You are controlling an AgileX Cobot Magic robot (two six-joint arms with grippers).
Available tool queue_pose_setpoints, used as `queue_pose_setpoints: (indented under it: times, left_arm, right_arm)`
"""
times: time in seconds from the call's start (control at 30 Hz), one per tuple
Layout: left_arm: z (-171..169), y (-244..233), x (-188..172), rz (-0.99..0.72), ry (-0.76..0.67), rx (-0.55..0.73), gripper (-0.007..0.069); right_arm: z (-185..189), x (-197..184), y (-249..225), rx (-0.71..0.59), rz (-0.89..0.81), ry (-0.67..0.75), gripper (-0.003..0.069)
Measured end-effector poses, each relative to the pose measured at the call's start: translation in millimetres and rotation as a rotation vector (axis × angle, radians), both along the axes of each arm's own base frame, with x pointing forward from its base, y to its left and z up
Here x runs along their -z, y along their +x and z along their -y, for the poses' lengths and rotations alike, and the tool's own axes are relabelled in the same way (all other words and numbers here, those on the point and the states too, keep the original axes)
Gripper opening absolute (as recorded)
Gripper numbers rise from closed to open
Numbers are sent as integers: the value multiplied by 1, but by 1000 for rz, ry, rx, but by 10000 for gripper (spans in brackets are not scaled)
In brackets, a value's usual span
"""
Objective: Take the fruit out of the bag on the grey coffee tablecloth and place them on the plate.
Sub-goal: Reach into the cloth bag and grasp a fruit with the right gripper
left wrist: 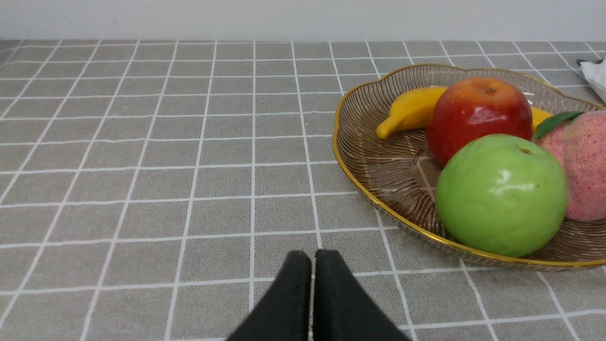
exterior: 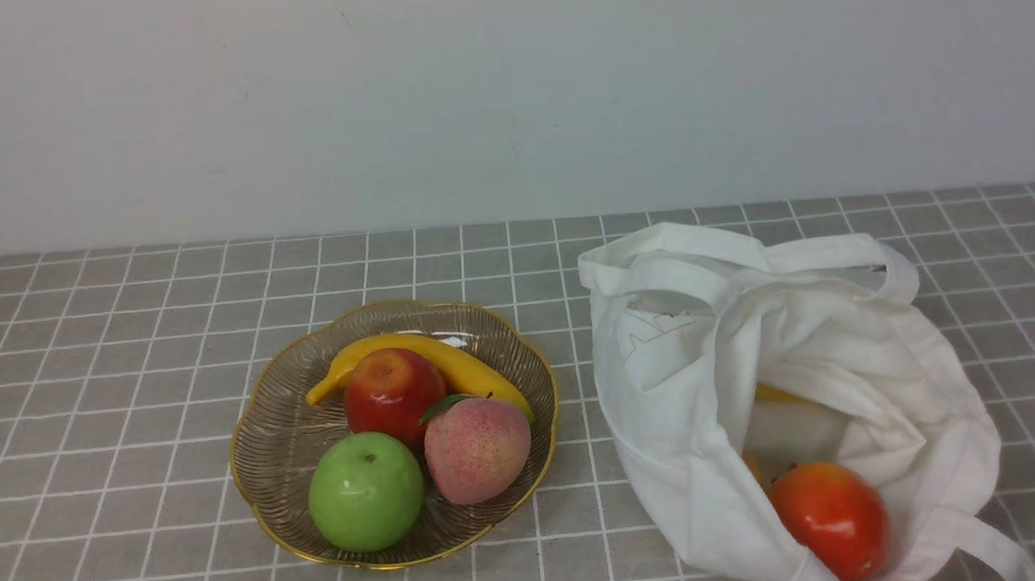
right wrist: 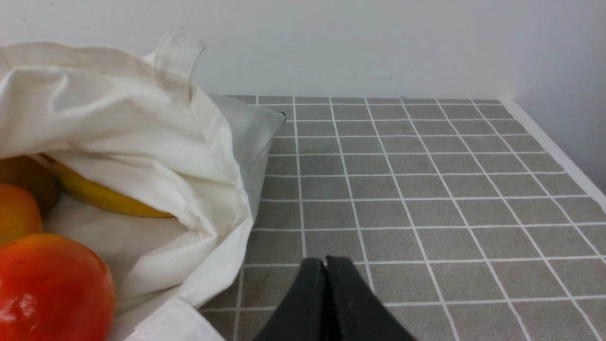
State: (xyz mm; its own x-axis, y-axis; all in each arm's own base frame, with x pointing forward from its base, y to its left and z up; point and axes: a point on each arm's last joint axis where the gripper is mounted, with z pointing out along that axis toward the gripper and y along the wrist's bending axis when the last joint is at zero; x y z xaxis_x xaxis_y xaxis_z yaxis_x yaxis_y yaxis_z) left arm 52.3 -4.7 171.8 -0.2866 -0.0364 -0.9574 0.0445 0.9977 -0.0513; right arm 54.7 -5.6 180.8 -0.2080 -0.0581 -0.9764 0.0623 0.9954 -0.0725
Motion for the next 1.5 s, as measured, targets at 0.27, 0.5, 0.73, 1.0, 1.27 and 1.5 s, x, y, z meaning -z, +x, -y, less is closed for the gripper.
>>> queue_pose_setpoints:
  times: [0.27,0.5,0.73,1.0,1.27,1.5]
  left_arm:
    - [0,0,0,0,0,0,-8]
    - [0,0,0,0,0,0,-8]
    - [0,0,0,0,0,0,-8]
    - [0,0,0,0,0,0,-8]
    - [0,0,0,0,0,0,-8]
    - [0,0,0,0,0,0,-8]
  right_arm:
    - [0,0,0,1,0,3,-15]
    - [0,0,0,1,0,4,-15]
    - [0,0,0,1,0,4,-15]
    - [0,0,0,1,1,12,-15]
    - [-2,-27,2,6,341,632,-15]
    - [3,-37,0,20,475,813,-15]
